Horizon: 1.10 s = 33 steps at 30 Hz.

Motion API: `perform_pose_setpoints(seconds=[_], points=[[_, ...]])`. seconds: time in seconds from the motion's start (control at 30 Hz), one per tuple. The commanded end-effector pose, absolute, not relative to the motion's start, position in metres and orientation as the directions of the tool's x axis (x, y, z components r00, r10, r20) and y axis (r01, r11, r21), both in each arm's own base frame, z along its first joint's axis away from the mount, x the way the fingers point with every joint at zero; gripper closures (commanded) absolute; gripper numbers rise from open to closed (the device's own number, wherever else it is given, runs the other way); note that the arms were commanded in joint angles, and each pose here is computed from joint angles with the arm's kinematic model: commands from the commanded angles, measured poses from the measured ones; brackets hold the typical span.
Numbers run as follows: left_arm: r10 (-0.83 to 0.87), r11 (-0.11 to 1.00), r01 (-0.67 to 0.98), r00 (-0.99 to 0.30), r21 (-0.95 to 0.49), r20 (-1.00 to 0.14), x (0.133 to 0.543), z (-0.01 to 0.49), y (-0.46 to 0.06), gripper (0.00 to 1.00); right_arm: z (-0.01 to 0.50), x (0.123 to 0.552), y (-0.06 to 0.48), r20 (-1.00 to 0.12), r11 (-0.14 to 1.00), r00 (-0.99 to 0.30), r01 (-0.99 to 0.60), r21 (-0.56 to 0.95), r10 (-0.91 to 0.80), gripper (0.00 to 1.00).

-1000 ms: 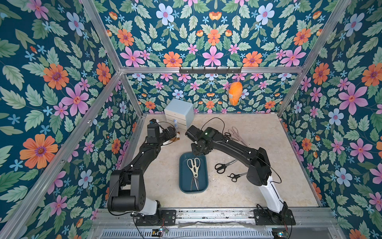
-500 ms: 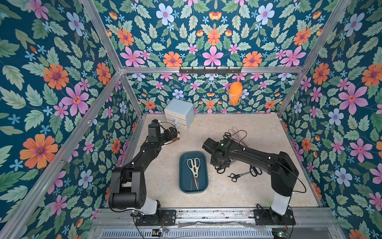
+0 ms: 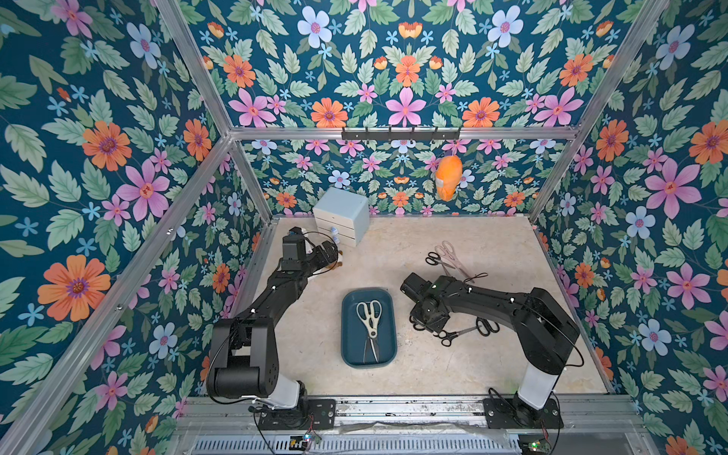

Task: Put the scissors into the storage box
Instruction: Pick up the scissors from the center of the board.

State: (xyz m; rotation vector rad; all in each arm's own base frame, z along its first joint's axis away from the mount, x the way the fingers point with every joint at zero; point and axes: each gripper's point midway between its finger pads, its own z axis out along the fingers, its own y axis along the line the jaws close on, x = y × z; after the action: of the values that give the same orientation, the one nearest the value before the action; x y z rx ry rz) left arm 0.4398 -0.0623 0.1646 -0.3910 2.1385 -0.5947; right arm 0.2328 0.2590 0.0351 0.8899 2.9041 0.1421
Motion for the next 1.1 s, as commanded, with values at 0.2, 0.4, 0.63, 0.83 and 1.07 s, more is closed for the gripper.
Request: perform_pose_setpoints(seconds=[0.2,0.4,0.63,0.83,1.07], points=[[-0.476,0.836,-0.063,-0.580,-0.546,-0.661,0.441,0.166,-0.062,0.01,0.031,0.236,0.262,-0.053,0.778,-0.779,0.614,0.135,0.624,0.73],[-0.476,0.836,-0.065,-0.578,-0.545,-0.662,0.441,0.166,-0.062,0.01,0.037,0.230,0.250,-0.061,0.755,-0.754,0.645,0.116,0.654,0.73],[-0.475,0.838,-0.067,-0.578,-0.542,-0.664,0.441,0.166,-0.061,0.01,0.026,0.228,0.256,-0.029,0.749,-0.752,0.651,0.119,0.658,0.73],[-0.473,0.841,-0.073,-0.580,-0.537,-0.663,0.442,0.163,-0.060,0.01,0.022,0.231,0.257,-0.022,0.747,-0.751,0.654,0.120,0.660,0.73],[-0.470,0.844,-0.074,-0.578,-0.531,-0.667,0.442,0.164,-0.059,0.01,0.012,0.234,0.259,-0.015,0.737,-0.740,0.667,0.111,0.672,0.74]])
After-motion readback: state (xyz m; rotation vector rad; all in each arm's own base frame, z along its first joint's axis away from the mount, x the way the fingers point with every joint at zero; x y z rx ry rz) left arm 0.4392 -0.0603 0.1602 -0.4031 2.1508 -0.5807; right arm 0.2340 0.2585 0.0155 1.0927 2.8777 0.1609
